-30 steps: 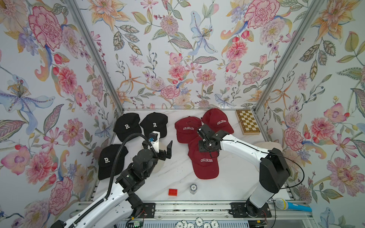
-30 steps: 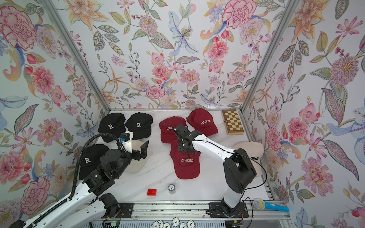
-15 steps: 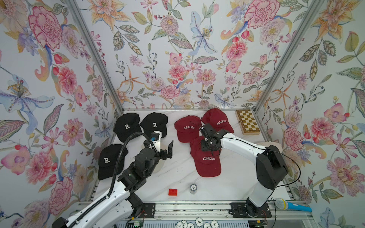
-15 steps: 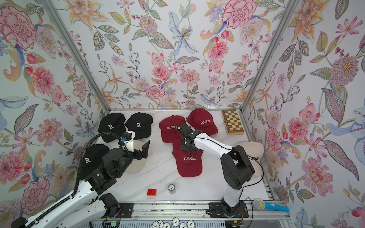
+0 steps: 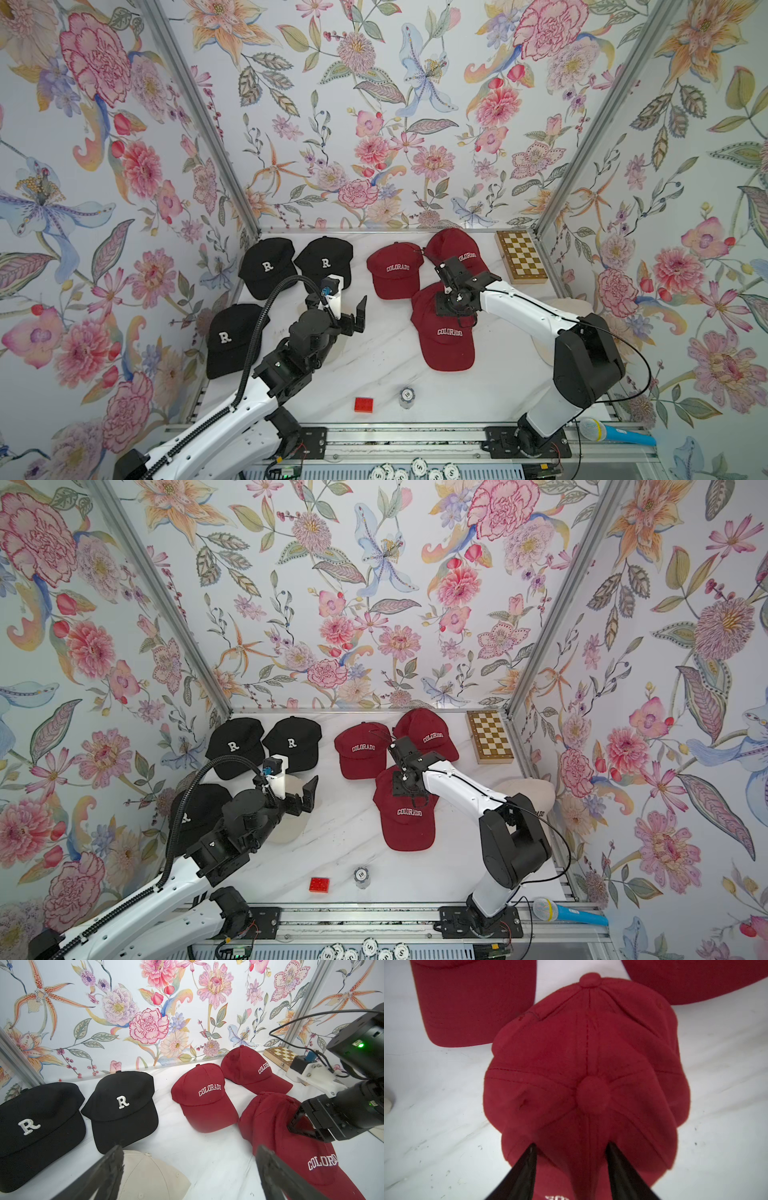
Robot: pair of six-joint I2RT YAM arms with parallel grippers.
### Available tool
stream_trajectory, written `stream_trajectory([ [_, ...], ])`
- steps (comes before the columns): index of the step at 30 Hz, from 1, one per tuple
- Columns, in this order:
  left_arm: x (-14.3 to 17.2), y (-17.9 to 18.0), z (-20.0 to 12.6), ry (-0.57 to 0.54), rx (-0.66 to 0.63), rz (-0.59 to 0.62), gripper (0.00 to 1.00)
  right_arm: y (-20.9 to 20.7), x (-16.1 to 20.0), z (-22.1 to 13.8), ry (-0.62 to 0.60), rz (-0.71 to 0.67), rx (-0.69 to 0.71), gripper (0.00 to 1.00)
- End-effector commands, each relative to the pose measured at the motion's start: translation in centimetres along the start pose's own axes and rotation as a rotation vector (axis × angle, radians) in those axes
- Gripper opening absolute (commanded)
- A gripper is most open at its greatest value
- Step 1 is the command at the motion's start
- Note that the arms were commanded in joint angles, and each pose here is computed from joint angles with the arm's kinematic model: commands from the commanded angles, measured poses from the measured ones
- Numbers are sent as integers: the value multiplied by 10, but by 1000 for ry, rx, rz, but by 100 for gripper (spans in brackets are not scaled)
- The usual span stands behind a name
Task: Stack the baseball caps by color
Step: Adjust the baseball cap at the center of the board, then pick up the baseball cap from the center of the board.
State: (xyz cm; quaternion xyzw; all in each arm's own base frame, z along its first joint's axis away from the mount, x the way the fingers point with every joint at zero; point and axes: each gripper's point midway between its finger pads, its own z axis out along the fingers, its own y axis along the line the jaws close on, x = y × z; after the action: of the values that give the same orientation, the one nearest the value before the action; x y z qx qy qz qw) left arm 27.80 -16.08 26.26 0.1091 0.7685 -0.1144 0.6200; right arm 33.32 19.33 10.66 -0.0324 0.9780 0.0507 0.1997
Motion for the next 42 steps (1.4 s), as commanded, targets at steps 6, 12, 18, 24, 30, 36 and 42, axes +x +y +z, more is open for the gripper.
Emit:
stream_trajectory([
  [6,-17,-6,4,-39,8,-7,100,3,-23,-52,-72,-16,-45,66],
  [12,-24,-17,11,-40,48,11,100,-8,-52,-80,-156,-25,-52,68],
  [18,-38,-35,26,-33,97,44,100,-31,-78,-90,-199,-29,-44,71],
  [24,-53,-53,50,-27,127,50,100,-49,-105,-90,-221,-34,-49,75],
  [30,-64,-71,80,-13,142,27,100,-61,-128,-80,-229,-34,-63,77],
  [36,-69,-92,115,11,163,7,100,-74,-163,-72,-281,-47,-54,77],
  [42,-74,-110,143,26,183,-19,100,-83,-203,-54,-345,-58,-119,77],
])
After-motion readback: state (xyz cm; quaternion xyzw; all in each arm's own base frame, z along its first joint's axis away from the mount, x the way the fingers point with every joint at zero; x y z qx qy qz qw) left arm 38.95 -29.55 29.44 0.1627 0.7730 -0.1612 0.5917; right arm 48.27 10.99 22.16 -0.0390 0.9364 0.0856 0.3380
